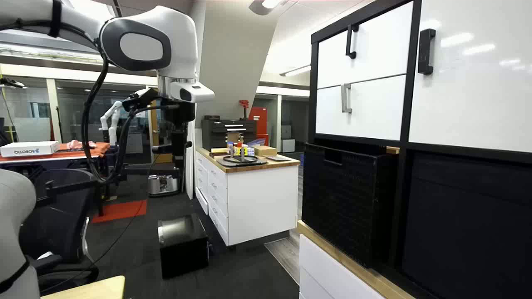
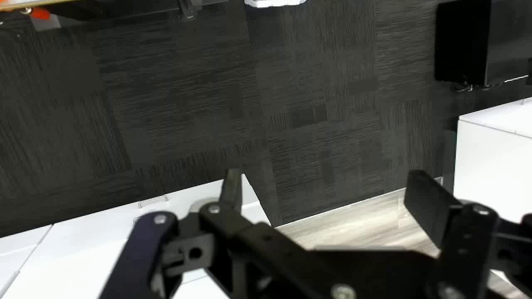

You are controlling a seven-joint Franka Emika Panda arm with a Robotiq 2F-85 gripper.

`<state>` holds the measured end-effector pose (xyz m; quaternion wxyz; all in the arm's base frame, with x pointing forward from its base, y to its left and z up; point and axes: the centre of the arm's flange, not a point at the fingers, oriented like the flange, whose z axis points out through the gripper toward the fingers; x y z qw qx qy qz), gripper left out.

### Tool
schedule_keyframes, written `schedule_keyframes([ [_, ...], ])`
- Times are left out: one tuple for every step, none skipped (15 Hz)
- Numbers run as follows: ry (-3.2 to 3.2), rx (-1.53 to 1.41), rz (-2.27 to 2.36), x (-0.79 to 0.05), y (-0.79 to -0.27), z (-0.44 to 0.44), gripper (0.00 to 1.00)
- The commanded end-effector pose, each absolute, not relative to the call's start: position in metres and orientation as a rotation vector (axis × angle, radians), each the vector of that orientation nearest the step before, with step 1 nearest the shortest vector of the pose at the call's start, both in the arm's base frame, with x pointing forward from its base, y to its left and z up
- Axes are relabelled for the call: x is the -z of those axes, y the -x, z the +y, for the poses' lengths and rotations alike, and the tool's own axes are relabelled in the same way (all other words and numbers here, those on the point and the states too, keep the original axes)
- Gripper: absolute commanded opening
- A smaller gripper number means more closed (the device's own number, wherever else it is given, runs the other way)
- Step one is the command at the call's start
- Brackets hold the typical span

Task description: Open the topmost drawer, pick the red lid and place it inside then close it

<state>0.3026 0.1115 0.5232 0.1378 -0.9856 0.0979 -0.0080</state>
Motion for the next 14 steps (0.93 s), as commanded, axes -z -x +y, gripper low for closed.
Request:
schedule_keyframes([
  [2.851, 0.023, 0.283, -0.523, -0.303, 0.112, 1.0],
  [2.851, 0.024, 0.283, -0.523, -0.303, 0.111, 1.0],
  [2.851, 0.024, 0.283, -0.523, -0.303, 0.111, 1.0],
  [2.851, 0.024, 0.283, -0.523, -0.303, 0.112, 1.0],
  [2.851, 0.024, 0.283, -0.523, -0.303, 0.111, 1.0],
  [2.851, 0.024, 0.283, -0.523, -0.303, 0.111, 1.0],
  [2.852, 0.022, 0.275, -0.522, -0.304, 0.111, 1.0],
  [2.858, 0.023, 0.263, -0.52, -0.306, 0.111, 1.0],
  [2.864, 0.028, 0.245, -0.518, -0.308, 0.11, 1.0],
  [2.873, 0.034, 0.214, -0.514, -0.311, 0.11, 1.0],
  [2.887, 0.036, 0.194, -0.509, -0.316, 0.108, 1.0],
  [2.901, 0.036, 0.171, -0.503, -0.322, 0.105, 1.0],
  [2.912, 0.048, 0.14, -0.498, -0.328, 0.102, 1.0],
  [2.929, 0.054, 0.116, -0.493, -0.337, 0.099, 1.0],
])
